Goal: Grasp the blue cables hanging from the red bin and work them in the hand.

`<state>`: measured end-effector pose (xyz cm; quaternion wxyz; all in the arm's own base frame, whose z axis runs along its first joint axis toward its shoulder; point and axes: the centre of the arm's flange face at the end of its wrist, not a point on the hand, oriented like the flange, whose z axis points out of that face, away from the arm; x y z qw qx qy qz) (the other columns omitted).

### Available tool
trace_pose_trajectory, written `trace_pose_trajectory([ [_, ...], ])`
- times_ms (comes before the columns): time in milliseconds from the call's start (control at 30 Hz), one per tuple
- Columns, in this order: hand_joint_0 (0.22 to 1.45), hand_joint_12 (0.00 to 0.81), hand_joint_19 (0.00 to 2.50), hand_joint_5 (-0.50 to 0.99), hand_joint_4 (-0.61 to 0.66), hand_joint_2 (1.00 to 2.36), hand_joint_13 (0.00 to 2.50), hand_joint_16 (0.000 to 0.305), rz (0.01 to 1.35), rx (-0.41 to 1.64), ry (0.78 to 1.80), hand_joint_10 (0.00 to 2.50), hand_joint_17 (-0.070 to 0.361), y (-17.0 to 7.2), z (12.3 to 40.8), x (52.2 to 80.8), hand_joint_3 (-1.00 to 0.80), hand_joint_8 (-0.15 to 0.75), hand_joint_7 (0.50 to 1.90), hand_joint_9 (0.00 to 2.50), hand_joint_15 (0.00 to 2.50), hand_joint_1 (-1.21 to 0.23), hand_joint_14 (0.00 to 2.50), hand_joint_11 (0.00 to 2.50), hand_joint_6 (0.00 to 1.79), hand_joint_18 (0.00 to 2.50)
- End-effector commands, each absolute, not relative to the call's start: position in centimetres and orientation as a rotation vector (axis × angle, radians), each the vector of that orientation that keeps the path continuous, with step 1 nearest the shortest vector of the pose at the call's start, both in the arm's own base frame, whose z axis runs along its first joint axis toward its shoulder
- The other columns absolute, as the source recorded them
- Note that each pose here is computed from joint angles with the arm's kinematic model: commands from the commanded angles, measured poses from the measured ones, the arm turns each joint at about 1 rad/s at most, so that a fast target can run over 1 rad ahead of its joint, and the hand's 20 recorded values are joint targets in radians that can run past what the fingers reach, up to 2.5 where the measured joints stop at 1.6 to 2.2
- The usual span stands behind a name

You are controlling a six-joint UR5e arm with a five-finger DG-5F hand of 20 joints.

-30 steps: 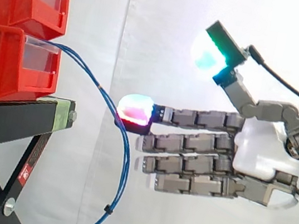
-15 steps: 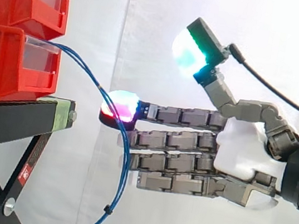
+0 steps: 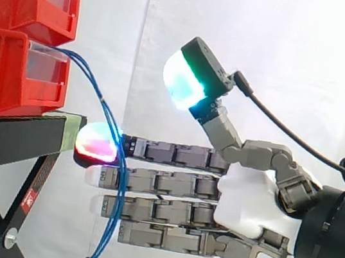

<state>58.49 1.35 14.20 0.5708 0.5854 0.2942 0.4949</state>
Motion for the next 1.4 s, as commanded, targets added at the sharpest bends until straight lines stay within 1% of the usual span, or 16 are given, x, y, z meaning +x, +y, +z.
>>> trace_pose_trajectory([
  [0,0.65,0.384,0.33,-0.15,0.16,1.00,0.21,0.060,1.160,1.371,0.699,0.01,0.136,1.63,14.03,58.59,-1.00,0.287,0.72,0.39,0.30,-0.55,0.01,0.28,0.01,0.04],
  [400,0.67,0.422,0.51,-0.11,0.18,1.00,0.58,0.059,1.166,1.369,0.708,0.02,0.133,2.16,14.09,58.55,-1.00,0.315,0.76,0.60,0.59,-0.55,0.02,0.55,0.01,0.37],
  [533,0.68,0.442,0.57,-0.09,0.19,1.00,0.74,0.058,1.164,1.370,0.707,0.02,0.131,2.23,14.09,58.54,-1.00,0.327,0.77,0.69,0.79,-0.55,0.02,0.71,0.01,0.46],
  [667,0.69,0.460,0.68,-0.07,0.21,1.00,0.97,0.057,1.164,1.371,0.708,0.02,0.127,2.22,14.00,58.53,-1.00,0.350,0.78,0.83,1.06,-0.54,0.02,0.97,0.01,0.61],
  [800,0.70,0.435,0.86,-0.03,0.23,1.00,1.18,0.056,1.167,1.369,0.709,0.02,0.125,2.25,14.09,58.55,-1.00,0.353,0.80,0.97,1.33,-0.54,0.02,1.19,0.01,0.80],
  [833,0.71,0.424,0.95,-0.02,0.24,1.00,1.24,0.056,1.167,1.369,0.709,0.02,0.125,2.25,14.09,58.55,-1.00,0.350,0.80,1.01,1.43,-0.54,0.01,1.23,0.01,0.87],
  [867,0.71,0.419,1.00,-0.01,0.25,1.00,1.30,0.057,1.166,1.368,0.710,0.02,0.128,2.25,14.09,58.55,-1.00,0.351,0.81,1.08,1.53,-0.54,0.01,1.33,0.01,0.93],
  [933,0.71,0.401,1.09,0.01,0.25,1.00,1.37,0.056,1.166,1.368,0.707,0.01,0.125,2.26,14.14,58.60,-1.00,0.350,0.81,1.14,1.66,-0.54,0.01,1.45,0.01,0.98],
  [1000,0.72,0.394,1.18,0.03,0.26,1.00,1.33,0.056,1.171,1.368,0.702,0.01,0.126,2.33,14.29,58.76,-1.00,0.337,0.83,1.22,1.55,-0.54,0.49,1.60,0.01,1.07],
  [1067,0.72,0.390,1.20,0.03,0.26,1.00,1.31,0.056,1.171,1.368,0.702,0.00,0.126,2.37,14.37,58.85,-1.00,0.332,0.83,1.24,1.50,-0.54,0.72,1.70,0.01,1.10],
  [1100,0.72,0.386,1.20,0.04,0.27,1.00,1.30,0.056,1.169,1.369,0.702,0.00,0.125,2.35,14.36,58.83,-1.00,0.328,0.83,1.26,1.46,-0.54,0.87,1.76,0.01,1.11],
  [1133,0.72,0.386,1.22,0.04,0.27,1.00,1.30,0.055,1.168,1.367,0.705,0.00,0.124,2.36,14.36,58.84,-1.00,0.328,0.83,1.27,1.45,-0.54,0.95,1.81,0.01,1.11],
  [1167,0.72,0.383,1.25,0.04,0.27,1.00,1.29,0.055,1.170,1.368,0.704,0.10,0.124,2.36,14.36,58.84,-1.00,0.320,0.83,1.27,1.45,-0.54,1.02,1.81,0.01,1.13],
  [1233,0.72,0.388,1.29,0.05,0.28,1.00,1.28,0.056,1.169,1.369,0.705,0.20,0.126,2.37,14.38,58.87,-1.00,0.318,0.85,1.27,1.41,-0.55,1.13,1.81,0.01,1.15],
  [1267,0.72,0.382,1.36,0.06,0.29,1.00,1.27,0.054,1.167,1.370,0.707,0.26,0.122,2.35,14.32,58.80,-1.00,0.310,0.87,1.27,1.38,-0.55,1.23,1.80,0.01,1.18],
  [1367,0.73,0.376,1.48,0.10,0.30,1.00,1.29,0.053,1.164,1.372,0.713,0.36,0.120,2.43,14.30,58.79,-1.00,0.310,0.92,1.27,1.33,-0.56,1.31,1.80,0.01,1.23],
])
